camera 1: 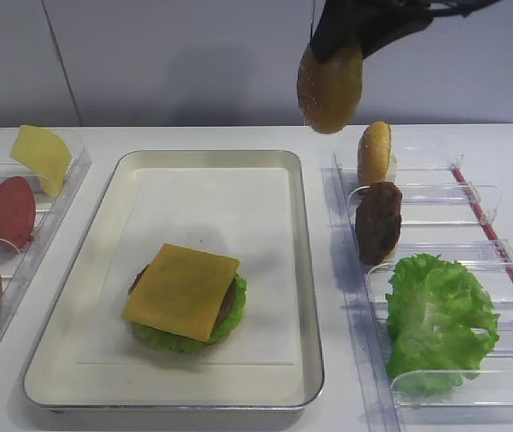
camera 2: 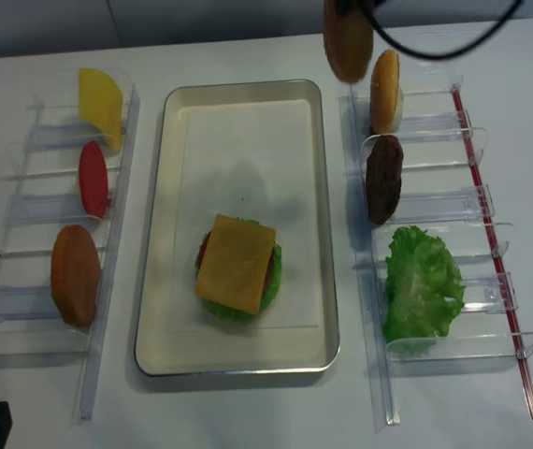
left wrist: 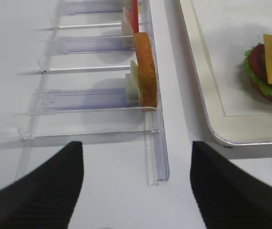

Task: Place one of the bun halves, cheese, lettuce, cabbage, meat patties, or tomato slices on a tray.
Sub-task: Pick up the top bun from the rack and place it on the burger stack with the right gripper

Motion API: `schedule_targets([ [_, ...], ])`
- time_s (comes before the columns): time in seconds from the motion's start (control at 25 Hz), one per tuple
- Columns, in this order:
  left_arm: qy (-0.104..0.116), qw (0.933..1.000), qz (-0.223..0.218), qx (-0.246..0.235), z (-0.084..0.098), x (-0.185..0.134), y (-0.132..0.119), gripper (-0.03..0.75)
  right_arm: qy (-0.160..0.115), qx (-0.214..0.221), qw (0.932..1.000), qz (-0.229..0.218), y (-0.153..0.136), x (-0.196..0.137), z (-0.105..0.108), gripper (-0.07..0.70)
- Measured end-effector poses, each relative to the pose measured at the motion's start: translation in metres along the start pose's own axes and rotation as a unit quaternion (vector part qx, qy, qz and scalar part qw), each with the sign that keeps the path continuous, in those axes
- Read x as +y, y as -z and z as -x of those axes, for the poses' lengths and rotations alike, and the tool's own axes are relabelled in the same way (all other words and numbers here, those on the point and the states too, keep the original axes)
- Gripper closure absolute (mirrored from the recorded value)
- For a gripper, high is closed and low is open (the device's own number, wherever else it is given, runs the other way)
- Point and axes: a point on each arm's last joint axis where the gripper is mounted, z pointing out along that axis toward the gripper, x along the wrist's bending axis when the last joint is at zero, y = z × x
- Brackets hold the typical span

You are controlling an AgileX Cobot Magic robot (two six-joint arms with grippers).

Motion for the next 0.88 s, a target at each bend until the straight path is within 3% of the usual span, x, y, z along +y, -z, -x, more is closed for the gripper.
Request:
schedule_targets([
  [0.24,0.000,1.0000,0.000,0.000,0.000,0.000,0.000,0.260,0.006,0.113,0.9934,-0.020,-0.012,-0.037,-0.011,0.392],
  [0.44,0.000,1.0000,0.000,0.000,0.000,0.000,0.000,0.260,-0.006,0.192,0.9813,-0.007,-0.031,-0.060,-0.012,0.392],
  [0.68,0.000,1.0000,0.000,0.000,0.000,0.000,0.000,0.259,-0.027,0.252,0.9674,-0.002,-0.054,-0.079,-0.008,0.392],
  [0.88,0.000,1.0000,0.000,0.000,0.000,0.000,0.000,0.260,-0.037,0.306,0.9511,0.025,-0.060,-0.084,-0.011,0.392],
])
